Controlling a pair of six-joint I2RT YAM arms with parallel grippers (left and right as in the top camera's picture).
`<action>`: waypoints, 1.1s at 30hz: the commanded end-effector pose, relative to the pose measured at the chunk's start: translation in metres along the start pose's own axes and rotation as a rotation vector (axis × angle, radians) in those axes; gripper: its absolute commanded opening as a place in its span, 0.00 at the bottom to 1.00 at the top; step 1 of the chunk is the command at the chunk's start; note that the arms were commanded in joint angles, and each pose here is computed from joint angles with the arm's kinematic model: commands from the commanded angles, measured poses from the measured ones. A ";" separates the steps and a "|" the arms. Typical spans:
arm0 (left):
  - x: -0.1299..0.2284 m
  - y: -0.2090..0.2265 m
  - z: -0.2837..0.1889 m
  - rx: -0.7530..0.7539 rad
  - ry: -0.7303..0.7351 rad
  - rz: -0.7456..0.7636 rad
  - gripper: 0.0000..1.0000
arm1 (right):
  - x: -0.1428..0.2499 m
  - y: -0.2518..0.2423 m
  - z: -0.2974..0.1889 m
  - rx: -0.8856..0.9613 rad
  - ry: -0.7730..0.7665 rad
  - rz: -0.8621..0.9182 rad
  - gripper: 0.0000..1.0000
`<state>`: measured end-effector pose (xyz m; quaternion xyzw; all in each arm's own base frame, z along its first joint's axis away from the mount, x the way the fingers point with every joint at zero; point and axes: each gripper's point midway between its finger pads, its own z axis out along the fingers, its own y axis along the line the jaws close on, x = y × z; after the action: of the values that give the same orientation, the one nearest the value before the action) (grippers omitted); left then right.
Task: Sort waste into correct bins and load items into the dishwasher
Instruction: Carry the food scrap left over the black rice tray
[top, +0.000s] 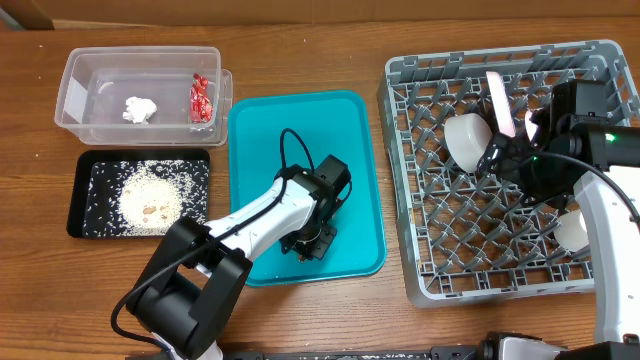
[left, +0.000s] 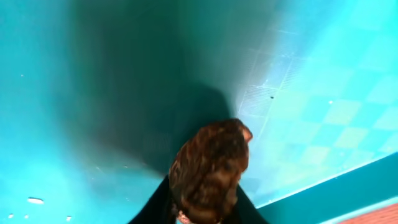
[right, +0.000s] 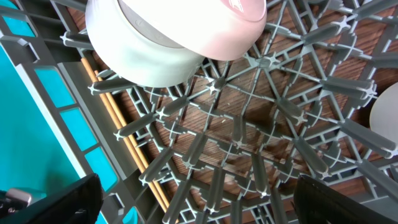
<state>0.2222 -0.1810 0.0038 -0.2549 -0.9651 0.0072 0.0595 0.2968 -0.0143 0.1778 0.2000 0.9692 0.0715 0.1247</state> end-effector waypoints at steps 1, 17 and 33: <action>0.002 -0.002 0.012 0.014 0.041 -0.010 0.04 | 0.000 0.000 0.000 -0.003 -0.003 0.004 1.00; -0.065 0.100 -0.095 0.051 -0.206 -0.328 0.04 | 0.000 0.000 0.000 -0.003 -0.003 0.004 1.00; 0.011 0.272 -0.122 0.065 -0.280 -1.013 0.04 | 0.000 0.000 0.000 -0.003 -0.003 0.004 1.00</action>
<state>0.3541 0.0389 0.0964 0.1821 -0.9820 0.0382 -0.0330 0.2966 -0.0143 0.1778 0.2002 0.9692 0.0715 0.1243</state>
